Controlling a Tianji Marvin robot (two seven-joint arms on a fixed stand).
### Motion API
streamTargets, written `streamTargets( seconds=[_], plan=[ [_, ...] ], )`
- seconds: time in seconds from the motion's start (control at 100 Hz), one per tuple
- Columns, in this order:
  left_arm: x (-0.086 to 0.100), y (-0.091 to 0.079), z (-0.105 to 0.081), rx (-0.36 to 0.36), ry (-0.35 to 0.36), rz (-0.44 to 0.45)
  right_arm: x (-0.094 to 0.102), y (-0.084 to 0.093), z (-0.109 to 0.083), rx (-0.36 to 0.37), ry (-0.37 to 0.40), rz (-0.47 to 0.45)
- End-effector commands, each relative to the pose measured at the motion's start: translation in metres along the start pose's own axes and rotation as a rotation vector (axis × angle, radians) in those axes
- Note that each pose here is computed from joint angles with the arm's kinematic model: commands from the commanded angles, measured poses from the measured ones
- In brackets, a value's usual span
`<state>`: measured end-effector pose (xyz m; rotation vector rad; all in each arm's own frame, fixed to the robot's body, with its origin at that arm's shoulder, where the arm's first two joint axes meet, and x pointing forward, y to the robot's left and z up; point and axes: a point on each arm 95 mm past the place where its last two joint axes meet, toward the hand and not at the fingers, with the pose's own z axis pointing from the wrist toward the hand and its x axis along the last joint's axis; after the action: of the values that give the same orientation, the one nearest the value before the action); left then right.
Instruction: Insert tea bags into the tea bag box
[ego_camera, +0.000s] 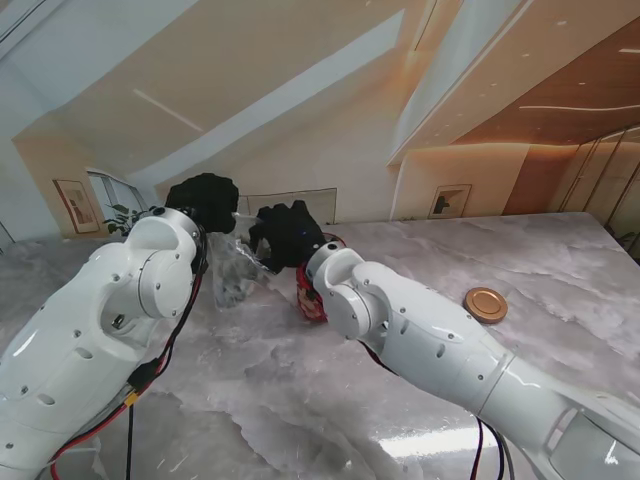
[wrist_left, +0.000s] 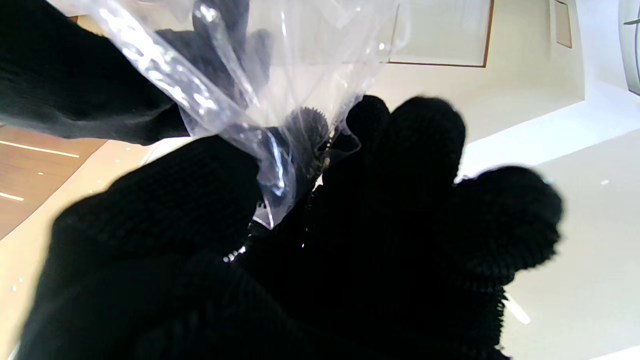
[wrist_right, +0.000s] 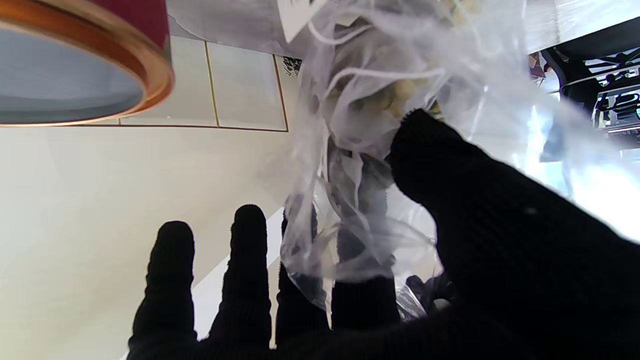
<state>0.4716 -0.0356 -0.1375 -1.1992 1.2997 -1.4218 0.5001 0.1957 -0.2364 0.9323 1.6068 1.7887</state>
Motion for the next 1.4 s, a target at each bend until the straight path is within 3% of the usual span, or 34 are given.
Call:
streamTargets(
  seconds=[0.0,0.92,1.39],
  plan=[
    [0.002,0.001,0.000,-0.012,0.000,-0.002,0.002,-0.004,-0.003,0.014,0.011,-0.002],
    [0.000,0.006,0.000,-0.023,-0.020,0.006,0.002,-0.001,-0.002,-0.019,0.034,0.015],
    [-0.002,0.009,0.001,-0.032,-0.025,0.013,0.009,0.010,-0.005,-0.096,0.047,0.127]
  ],
)
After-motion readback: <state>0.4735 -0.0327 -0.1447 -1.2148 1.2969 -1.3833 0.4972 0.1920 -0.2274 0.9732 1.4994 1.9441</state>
